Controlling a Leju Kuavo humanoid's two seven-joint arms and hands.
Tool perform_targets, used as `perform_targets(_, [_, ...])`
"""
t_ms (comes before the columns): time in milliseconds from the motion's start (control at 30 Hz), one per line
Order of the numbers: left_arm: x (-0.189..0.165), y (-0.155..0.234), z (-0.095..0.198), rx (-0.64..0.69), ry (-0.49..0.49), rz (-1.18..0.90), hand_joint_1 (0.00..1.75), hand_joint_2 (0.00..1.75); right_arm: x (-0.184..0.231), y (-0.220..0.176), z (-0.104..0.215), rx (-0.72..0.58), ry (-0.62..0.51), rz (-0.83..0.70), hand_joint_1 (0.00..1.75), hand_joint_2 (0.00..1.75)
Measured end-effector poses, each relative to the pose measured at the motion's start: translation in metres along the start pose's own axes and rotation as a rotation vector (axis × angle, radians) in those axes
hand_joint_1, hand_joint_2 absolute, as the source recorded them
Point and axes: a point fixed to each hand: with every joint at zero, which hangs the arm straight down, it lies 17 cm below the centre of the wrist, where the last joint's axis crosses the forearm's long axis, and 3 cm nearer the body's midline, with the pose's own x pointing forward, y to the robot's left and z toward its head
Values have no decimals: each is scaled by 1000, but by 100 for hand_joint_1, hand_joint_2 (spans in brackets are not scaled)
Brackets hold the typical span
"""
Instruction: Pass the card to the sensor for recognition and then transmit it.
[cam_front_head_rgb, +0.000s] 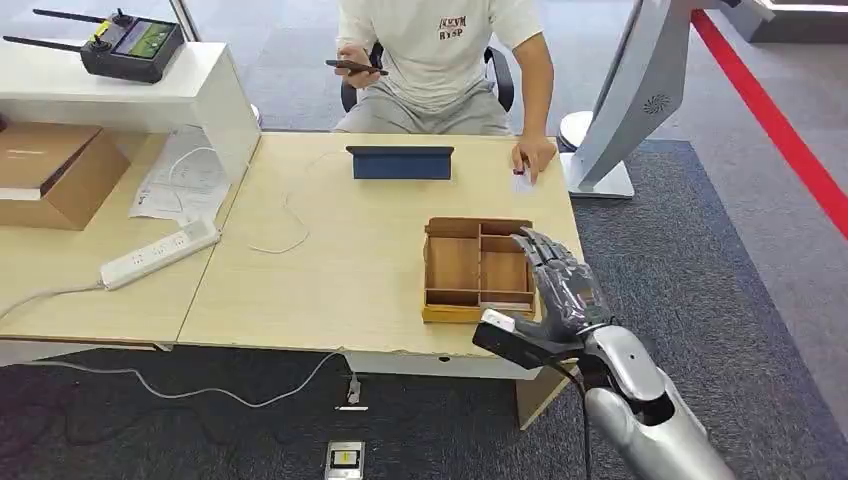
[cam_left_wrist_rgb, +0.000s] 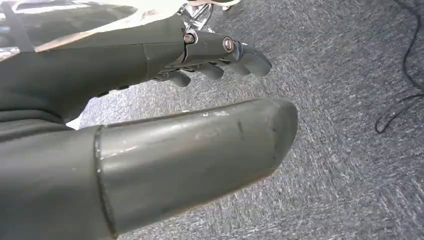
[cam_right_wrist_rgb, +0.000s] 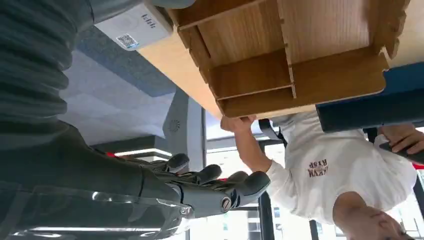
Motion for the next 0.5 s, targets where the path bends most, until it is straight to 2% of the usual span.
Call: perform_targets(500, [0, 0, 0, -1, 5, 7, 0, 0, 2, 37, 13, 31, -4, 36, 0, 175])
